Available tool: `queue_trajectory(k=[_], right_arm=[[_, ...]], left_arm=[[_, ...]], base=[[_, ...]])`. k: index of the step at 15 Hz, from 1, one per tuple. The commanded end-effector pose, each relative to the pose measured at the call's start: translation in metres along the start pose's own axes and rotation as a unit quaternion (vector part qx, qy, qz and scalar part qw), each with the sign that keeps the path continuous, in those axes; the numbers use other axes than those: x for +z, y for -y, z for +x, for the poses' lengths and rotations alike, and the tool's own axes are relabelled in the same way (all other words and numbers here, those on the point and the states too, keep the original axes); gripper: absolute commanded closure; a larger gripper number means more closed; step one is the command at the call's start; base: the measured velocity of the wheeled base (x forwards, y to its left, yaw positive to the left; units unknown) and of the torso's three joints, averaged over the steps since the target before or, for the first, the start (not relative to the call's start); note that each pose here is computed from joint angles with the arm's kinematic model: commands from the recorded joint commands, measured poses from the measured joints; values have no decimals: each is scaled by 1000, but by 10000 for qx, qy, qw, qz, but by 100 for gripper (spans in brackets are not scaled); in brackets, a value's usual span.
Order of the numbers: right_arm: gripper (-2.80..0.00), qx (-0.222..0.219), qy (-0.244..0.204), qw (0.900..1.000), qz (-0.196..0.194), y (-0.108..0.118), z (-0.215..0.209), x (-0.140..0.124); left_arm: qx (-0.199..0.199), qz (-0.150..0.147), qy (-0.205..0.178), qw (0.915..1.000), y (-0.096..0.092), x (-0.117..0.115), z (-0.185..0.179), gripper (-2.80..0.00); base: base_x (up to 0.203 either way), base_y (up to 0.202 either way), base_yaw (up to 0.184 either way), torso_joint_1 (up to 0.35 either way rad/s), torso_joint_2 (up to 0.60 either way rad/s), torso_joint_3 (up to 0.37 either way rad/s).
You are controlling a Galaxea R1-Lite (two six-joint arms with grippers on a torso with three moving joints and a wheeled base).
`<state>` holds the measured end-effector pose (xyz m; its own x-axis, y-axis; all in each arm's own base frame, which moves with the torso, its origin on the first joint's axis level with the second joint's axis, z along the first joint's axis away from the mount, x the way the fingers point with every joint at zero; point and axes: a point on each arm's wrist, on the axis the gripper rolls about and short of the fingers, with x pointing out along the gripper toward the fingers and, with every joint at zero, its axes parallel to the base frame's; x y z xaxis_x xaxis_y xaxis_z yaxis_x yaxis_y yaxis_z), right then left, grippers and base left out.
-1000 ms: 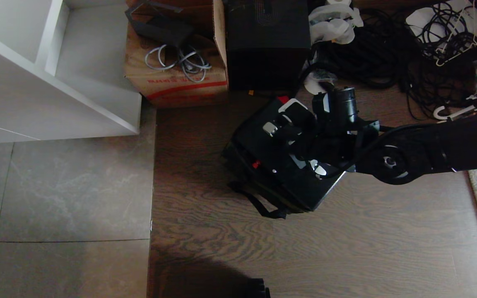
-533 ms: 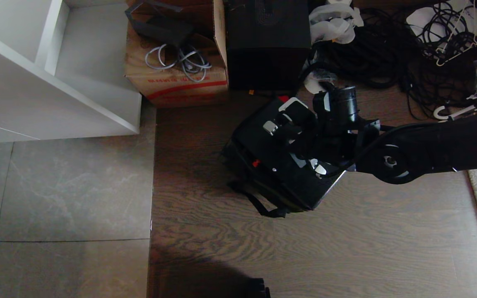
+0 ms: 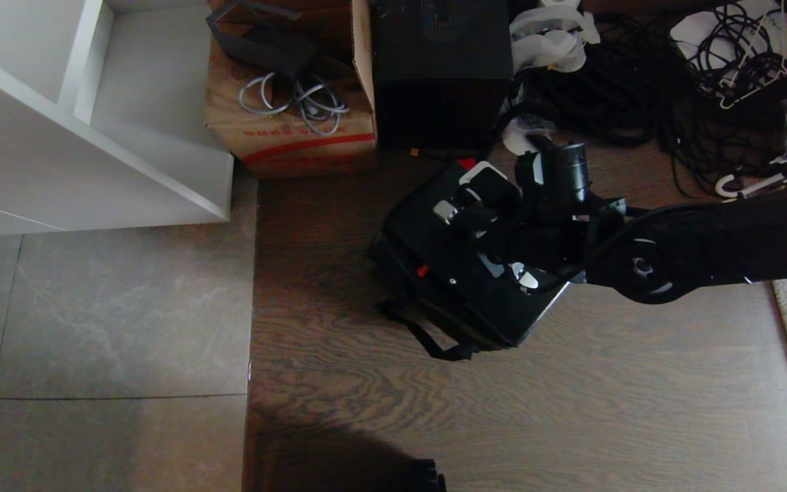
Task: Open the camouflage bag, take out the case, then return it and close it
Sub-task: Lift the black box
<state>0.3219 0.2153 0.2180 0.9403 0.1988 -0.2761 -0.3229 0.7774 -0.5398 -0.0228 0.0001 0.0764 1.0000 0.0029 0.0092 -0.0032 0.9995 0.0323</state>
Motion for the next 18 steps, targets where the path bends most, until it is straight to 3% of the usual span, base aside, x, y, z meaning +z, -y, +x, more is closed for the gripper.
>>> queue_trajectory(k=[1, 3, 5, 13, 18], right_arm=[[0, 14, -54, 10000, -36, -2, 2, -3], [0, 14, -54, 10000, -36, -2, 2, -3], [0, -5, -66, 10000, -34, -2, 2, -3], [0, -157, -158, 9997, -73, 8, 6, -8], [0, -297, -597, 9975, -234, 5, 37, -35]], left_arm=[[7, 53, -31, 10000, 0, -2, 1, 0], [8, 38, -23, 10000, 0, -2, 1, 0], [38, -234, -16, 9997, 0, -2, 1, 0], [39, -246, -8, 9997, 0, -2, 1, 0], [39, -246, -8, 9997, 0, -2, 1, 0]], base=[[0, 0, 0, 0, 0, 0], [0, 0, 0, 0, 0, 0], [0, 0, 0, 0, 0, 0], [0, 0, 0, 0, 0, 0], [0, 0, 0, 0, 0, 0]])
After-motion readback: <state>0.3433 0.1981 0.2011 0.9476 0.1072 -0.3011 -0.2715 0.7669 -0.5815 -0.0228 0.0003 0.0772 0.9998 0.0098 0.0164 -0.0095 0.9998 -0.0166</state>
